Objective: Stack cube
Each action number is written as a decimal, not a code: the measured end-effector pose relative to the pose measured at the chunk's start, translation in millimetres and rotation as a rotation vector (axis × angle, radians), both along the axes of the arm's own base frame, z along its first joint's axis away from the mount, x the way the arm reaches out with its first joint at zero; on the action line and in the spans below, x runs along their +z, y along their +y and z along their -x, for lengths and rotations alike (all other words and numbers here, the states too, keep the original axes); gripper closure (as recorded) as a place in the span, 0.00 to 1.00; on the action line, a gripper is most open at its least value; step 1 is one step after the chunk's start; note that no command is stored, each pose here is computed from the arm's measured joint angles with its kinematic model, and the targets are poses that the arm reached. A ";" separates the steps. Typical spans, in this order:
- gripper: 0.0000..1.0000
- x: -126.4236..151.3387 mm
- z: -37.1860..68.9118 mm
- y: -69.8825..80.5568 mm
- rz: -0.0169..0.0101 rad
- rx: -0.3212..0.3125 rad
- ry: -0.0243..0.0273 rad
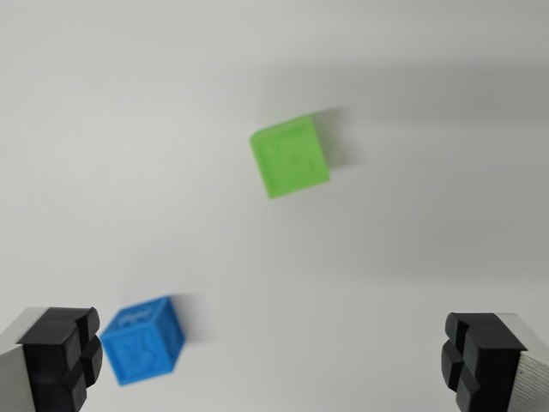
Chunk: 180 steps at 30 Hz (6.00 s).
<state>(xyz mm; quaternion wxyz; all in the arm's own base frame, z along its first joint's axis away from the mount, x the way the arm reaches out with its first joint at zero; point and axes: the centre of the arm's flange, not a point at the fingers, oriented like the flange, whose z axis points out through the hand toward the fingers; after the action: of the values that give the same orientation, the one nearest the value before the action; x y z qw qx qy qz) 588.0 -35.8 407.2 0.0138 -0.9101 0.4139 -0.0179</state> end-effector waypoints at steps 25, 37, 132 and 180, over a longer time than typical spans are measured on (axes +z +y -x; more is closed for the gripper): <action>0.00 -76.5 -6.4 -1.2 0.0073 0.116 0.0179; 0.00 -123.5 -10.3 -2.1 0.0113 0.187 0.0282; 1.00 -287.4 -16.6 -4.0 0.0204 0.320 0.0454; 1.00 -185.7 -17.8 -4.2 0.0162 0.319 0.0394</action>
<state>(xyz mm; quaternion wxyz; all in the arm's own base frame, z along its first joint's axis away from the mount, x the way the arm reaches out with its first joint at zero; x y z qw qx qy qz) 605.8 -40.0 221.5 0.0010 -0.9645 0.2640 -0.0009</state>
